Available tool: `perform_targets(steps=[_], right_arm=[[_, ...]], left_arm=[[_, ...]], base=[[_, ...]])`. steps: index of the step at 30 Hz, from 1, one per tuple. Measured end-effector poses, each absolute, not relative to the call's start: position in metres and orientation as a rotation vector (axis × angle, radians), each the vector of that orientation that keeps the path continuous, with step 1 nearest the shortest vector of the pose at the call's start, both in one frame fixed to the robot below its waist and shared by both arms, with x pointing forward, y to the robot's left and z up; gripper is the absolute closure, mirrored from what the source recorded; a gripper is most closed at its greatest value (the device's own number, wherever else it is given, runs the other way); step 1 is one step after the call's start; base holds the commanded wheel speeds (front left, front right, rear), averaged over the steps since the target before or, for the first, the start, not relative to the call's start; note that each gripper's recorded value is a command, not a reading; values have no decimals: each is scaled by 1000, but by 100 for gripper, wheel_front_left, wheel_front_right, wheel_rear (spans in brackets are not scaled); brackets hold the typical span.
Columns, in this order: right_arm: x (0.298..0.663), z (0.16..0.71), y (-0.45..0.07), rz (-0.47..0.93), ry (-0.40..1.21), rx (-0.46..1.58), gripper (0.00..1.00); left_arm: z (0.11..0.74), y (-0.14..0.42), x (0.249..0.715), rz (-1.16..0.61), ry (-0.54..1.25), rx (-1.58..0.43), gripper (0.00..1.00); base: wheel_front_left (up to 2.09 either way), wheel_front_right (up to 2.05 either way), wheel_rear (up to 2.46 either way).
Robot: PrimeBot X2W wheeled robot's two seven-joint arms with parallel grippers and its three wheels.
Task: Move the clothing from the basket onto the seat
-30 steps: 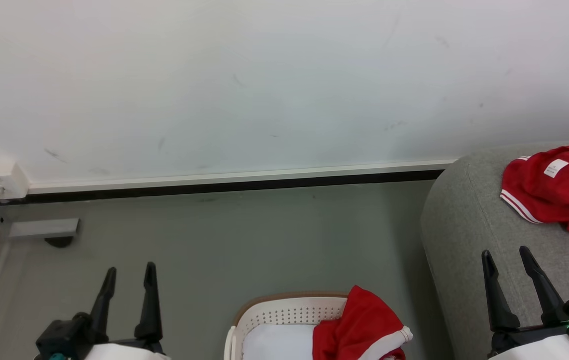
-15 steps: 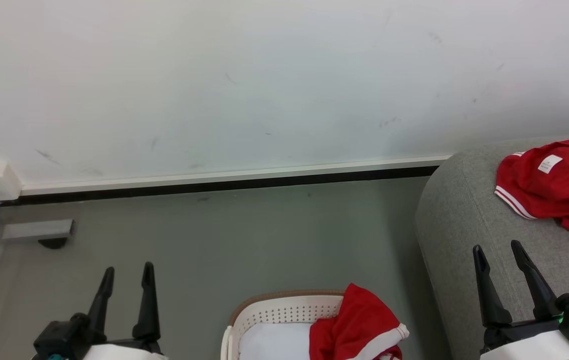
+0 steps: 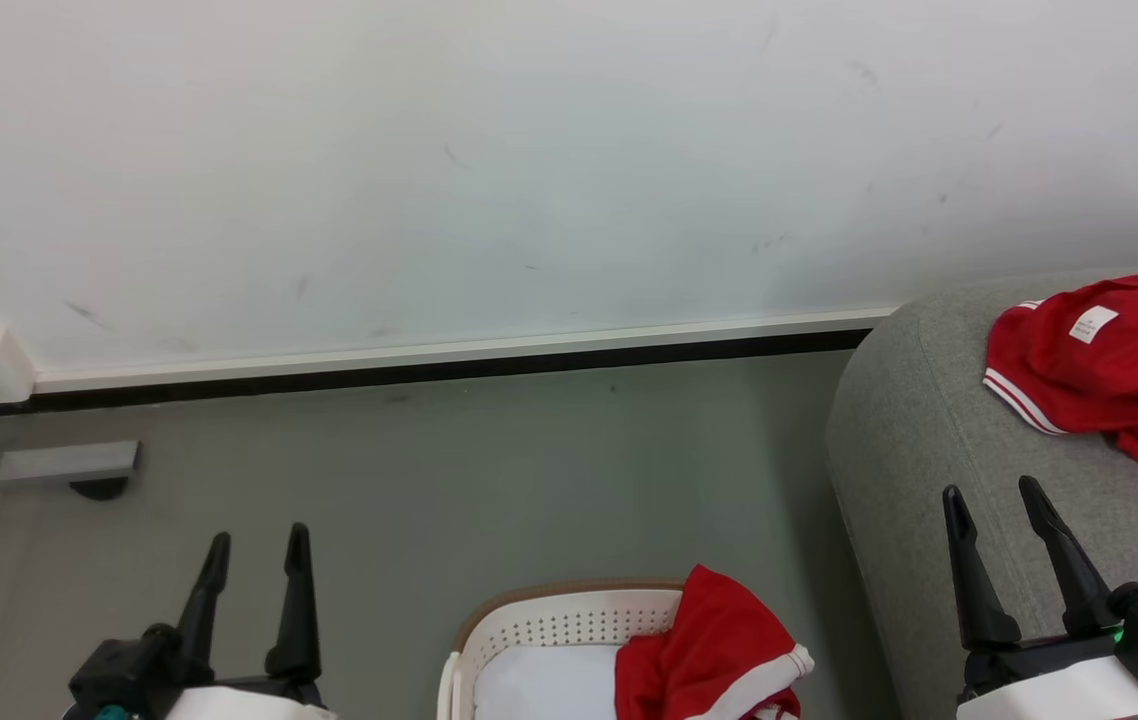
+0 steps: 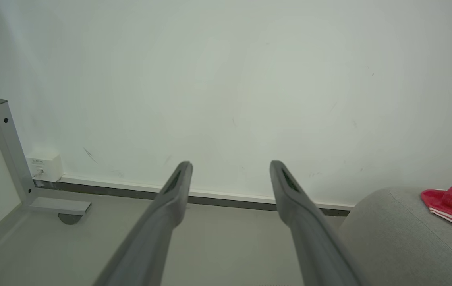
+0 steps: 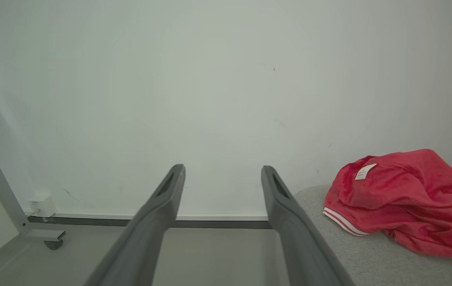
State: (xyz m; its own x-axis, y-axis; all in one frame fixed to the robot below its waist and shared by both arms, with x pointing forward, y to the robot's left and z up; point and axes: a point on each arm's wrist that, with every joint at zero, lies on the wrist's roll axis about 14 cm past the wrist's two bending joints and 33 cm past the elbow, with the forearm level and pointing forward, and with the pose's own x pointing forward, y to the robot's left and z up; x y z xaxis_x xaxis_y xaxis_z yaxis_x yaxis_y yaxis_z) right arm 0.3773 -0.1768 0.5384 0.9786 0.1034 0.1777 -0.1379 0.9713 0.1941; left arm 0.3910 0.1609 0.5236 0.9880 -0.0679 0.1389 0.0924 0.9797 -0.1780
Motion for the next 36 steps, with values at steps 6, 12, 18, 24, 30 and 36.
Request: perform_targets(steps=[6, 12, 18, 24, 30, 36], right_arm=[[378, 539, -177, 122, -167, 206, 0], [376, 538, -179, 115, -165, 210, 0], [375, 536, -190, 86, -162, 208, 0], [375, 534, -211, 31, -159, 200, 0], [378, 534, -235, -29, -158, 202, 0], [378, 532, -266, -106, -148, 182, 0]], left_arm=[[524, 157, 393, -92, -131, -187, 0], [524, 153, 395, -103, -131, -188, 0], [522, 141, 400, -137, -124, -192, 0], [518, 119, 413, -198, -110, -201, 0], [506, 84, 429, -299, -74, -205, 0], [488, 36, 441, -433, -20, -206, 0]], base=[[0, 0, 0], [0, 0, 0], [0, 0, 0], [0, 0, 0], [0, 0, 0], [0, 0, 0]])
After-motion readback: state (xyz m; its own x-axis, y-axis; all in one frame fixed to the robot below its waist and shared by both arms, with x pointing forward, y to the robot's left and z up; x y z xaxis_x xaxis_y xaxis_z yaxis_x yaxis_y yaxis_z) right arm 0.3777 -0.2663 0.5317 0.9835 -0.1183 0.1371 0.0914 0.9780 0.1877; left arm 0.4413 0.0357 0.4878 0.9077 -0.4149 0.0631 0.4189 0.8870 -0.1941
